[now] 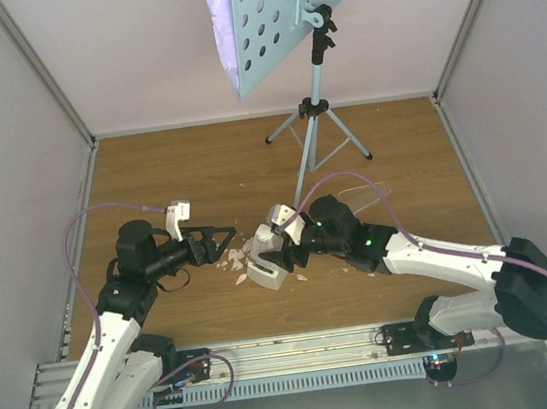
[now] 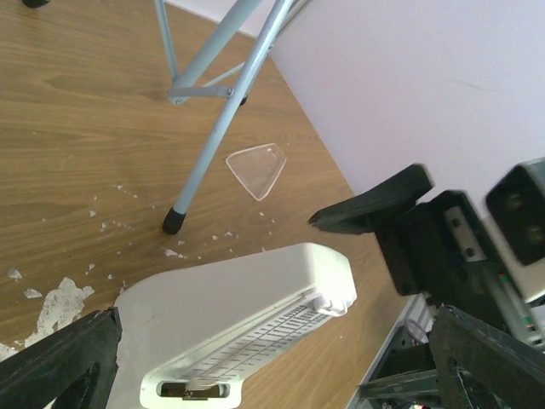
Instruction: Pack up the instrument practice props
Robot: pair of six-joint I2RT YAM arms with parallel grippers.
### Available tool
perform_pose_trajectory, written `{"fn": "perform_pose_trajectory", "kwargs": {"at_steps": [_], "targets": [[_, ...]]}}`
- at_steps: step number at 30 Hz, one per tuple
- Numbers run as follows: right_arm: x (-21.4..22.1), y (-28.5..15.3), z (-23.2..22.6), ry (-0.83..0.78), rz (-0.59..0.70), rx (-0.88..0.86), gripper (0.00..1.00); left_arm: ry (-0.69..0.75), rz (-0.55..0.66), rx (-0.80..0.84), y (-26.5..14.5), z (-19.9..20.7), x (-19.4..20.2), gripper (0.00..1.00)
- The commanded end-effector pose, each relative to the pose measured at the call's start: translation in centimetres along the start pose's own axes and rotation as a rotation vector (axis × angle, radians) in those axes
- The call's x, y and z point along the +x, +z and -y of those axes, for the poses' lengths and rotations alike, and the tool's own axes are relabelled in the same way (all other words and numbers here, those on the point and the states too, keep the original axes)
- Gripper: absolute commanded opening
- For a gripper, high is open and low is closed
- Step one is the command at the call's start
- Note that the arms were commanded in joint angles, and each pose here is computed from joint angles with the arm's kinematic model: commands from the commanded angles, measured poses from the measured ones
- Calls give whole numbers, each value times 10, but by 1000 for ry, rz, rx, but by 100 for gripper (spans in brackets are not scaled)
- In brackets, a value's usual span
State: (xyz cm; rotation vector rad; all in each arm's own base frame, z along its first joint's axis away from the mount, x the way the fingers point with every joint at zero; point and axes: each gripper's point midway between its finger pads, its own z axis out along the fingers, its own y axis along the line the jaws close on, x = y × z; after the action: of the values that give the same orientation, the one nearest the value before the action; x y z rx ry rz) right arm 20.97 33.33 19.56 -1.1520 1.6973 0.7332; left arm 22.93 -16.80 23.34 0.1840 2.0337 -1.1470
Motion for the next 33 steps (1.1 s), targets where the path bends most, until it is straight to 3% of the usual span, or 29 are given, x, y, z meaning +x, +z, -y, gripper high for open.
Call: {"fn": "perform_pose_trajectory", "kwargs": {"at_steps": [1, 11, 15, 24, 33], "targets": [[-28, -19, 2, 27, 151, 30, 100, 2, -13, 82, 9, 2, 6, 99], [-2, -22, -11, 69, 260, 5, 100, -20, -66, 139, 21, -2, 18, 99], [4, -17, -3, 63, 255, 68, 100, -8, -74, 189, 23, 2, 24, 99], [10, 1, 11, 70, 228, 129, 100, 13, -179, 245, 41, 11, 47, 84], [22, 6, 16, 92, 222, 156, 100, 19, -187, 300, 41, 21, 55, 80]]}}
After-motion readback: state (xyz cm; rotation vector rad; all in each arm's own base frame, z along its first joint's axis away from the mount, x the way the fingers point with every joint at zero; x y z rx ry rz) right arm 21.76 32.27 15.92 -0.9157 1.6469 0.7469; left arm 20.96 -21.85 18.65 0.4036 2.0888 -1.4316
